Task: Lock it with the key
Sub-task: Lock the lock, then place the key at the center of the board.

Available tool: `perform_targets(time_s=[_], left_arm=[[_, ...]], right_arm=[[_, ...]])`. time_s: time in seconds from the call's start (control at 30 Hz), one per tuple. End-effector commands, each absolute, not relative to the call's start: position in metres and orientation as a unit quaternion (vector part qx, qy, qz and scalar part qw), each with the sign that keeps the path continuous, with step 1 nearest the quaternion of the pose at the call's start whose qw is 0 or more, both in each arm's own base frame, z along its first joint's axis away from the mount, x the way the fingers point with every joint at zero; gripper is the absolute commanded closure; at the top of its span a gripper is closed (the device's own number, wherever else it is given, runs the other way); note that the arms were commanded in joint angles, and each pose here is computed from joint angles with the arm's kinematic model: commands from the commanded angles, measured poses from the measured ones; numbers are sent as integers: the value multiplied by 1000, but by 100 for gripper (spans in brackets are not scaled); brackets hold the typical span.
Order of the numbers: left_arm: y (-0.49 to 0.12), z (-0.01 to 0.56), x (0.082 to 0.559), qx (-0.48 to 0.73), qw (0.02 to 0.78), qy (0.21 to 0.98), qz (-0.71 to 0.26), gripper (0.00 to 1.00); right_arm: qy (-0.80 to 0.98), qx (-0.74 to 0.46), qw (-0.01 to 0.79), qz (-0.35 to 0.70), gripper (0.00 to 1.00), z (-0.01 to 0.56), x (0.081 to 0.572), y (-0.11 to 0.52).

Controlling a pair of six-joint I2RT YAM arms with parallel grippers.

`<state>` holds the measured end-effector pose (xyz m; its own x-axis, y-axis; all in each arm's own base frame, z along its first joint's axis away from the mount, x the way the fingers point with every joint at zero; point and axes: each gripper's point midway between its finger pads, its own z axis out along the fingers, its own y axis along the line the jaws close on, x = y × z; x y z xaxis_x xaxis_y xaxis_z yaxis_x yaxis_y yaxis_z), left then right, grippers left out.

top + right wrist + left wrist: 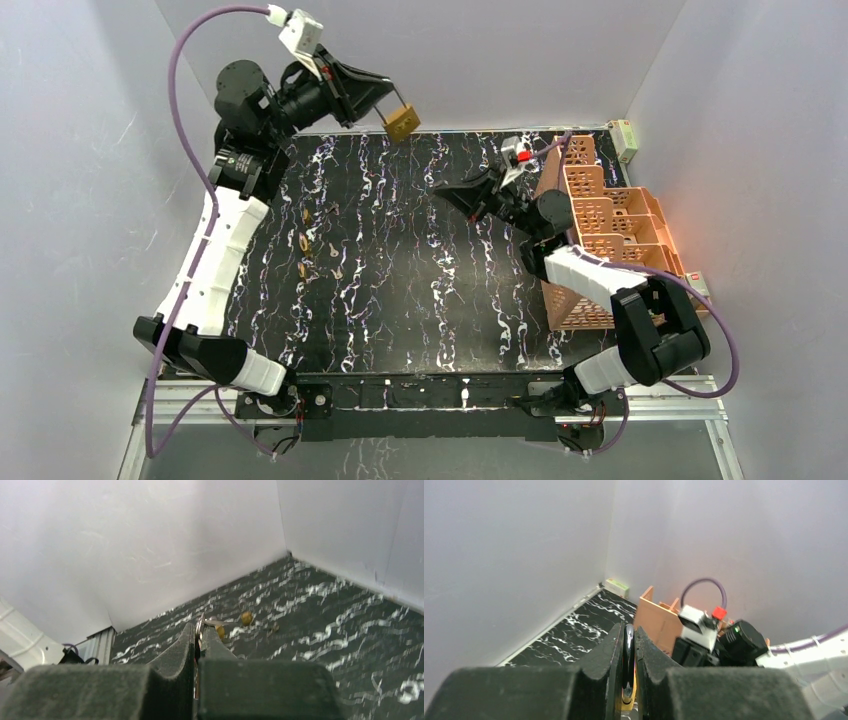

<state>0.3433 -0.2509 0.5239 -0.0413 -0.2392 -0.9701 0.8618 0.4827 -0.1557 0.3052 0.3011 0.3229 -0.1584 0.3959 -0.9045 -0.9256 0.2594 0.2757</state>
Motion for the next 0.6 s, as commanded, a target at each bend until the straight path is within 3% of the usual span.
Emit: perform_targets(time_s=[0.0, 0.17, 0.4, 0.57], left_arm=[[-213, 590, 325, 250, 715, 506, -412, 100], [-193, 578, 346, 224, 728, 535, -365, 100], [-146, 514, 405, 167, 721, 642, -199, 100], [-116, 482, 437, 140, 709, 682, -115, 100]], right_arm=[[515, -245, 600, 561, 100, 319, 290, 292], [584, -247, 551, 542, 100, 287, 298, 302], [713, -284, 441, 464, 100, 245, 323, 343], [743, -301, 440, 404, 100, 235, 341, 374]])
